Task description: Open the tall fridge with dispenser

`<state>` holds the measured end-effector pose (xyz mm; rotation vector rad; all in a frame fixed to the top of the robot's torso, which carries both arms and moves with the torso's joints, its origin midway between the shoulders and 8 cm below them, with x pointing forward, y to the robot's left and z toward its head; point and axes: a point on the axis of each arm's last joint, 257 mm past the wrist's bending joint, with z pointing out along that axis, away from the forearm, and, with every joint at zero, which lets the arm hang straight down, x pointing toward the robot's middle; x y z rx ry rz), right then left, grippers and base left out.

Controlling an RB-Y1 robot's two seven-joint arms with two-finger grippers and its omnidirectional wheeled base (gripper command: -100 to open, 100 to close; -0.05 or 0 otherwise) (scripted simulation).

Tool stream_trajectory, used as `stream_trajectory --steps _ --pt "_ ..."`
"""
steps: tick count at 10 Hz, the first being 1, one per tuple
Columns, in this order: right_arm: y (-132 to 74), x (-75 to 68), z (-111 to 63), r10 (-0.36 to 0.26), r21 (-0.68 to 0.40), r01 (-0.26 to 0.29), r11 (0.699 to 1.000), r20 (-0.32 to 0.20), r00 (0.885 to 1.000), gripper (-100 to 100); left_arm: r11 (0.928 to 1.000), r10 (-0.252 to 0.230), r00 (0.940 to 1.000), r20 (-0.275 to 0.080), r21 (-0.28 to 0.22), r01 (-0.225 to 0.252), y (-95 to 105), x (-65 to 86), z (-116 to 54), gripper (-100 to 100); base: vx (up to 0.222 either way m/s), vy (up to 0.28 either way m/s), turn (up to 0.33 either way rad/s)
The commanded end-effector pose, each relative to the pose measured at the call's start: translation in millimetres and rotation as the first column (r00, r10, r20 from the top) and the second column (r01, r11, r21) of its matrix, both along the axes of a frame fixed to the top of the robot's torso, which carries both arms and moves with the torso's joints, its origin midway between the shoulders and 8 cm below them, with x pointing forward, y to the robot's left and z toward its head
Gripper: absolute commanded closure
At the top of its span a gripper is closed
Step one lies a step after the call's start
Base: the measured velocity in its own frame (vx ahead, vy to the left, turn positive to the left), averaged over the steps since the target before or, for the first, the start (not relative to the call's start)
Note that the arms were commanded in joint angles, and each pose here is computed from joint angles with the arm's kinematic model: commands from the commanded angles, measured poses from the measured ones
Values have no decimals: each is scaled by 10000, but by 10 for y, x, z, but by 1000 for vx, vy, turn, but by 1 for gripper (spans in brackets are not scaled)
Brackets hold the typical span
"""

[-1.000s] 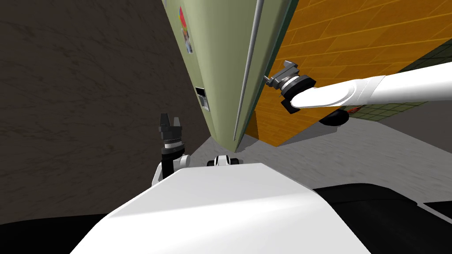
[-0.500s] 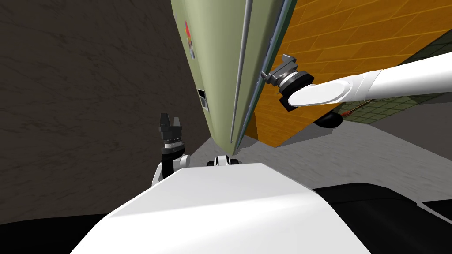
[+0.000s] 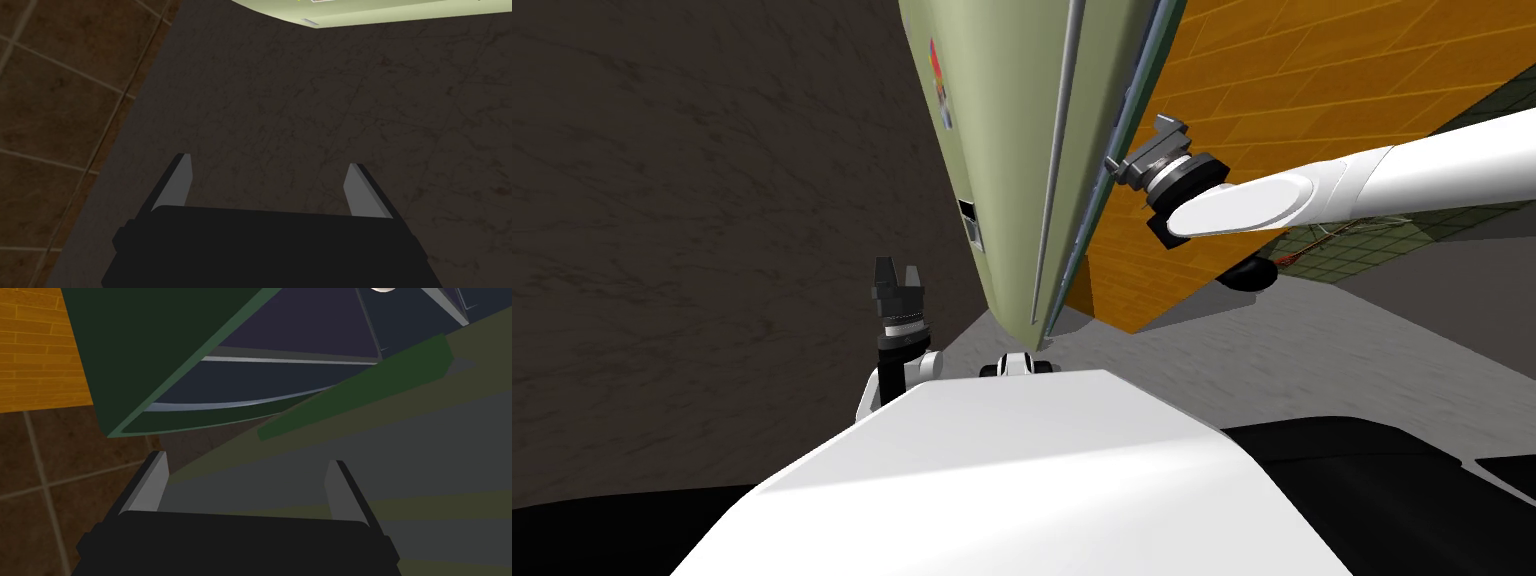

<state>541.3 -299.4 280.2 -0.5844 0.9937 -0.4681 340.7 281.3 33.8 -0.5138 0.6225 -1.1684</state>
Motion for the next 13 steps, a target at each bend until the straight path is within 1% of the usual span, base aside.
stream_trajectory --steps 1,2,3,4,5,6,9,12,13 --pt "122 9 -11 163 -218 -162 9996 35 9999 100 10000 1 10000 -1 0 -1 0 0 -1 0 -30 30 9" --pt "31 9 -19 53 -104 -53 9999 -8 10000 100 10000 -1 10000 0 -2 1 0 0 0 0 -15 24 10" --pt "-80 22 2 -208 -93 209 9997 48 9998 100 10000 -1 10000 0 -2 1 0 0 0 0 -52 127 -79" --pt "-200 33 18 -486 -67 487 9988 84 9988 100 10000 -1 10000 0 -4 1 -1 0 0 0 -132 292 -85" --pt "-200 33 18 -486 -67 487 9988 84 9988 100 10000 -3 10000 2 -7 3 -1 1 0 0 -116 285 -77" --pt "-321 43 34 -762 -40 763 9971 114 9970 100 10000 -3 10000 2 -7 3 -1 1 0 0 -93 294 -59" --pt "-685 57 67 -1578 54 1577 9875 175 9873 100 10000 -4 10000 3 -9 4 -2 1 1 0 -160 340 -93" --pt "-1049 52 83 -2368 157 2365 9715 188 9714 100 10000 -4 10000 3 -8 4 -2 1 0 0 -140 378 -98" --pt "-1049 52 83 -2368 157 2365 9715 188 9714 100 10000 -3 10000 3 -8 3 -2 0 0 0 -157 283 -30"
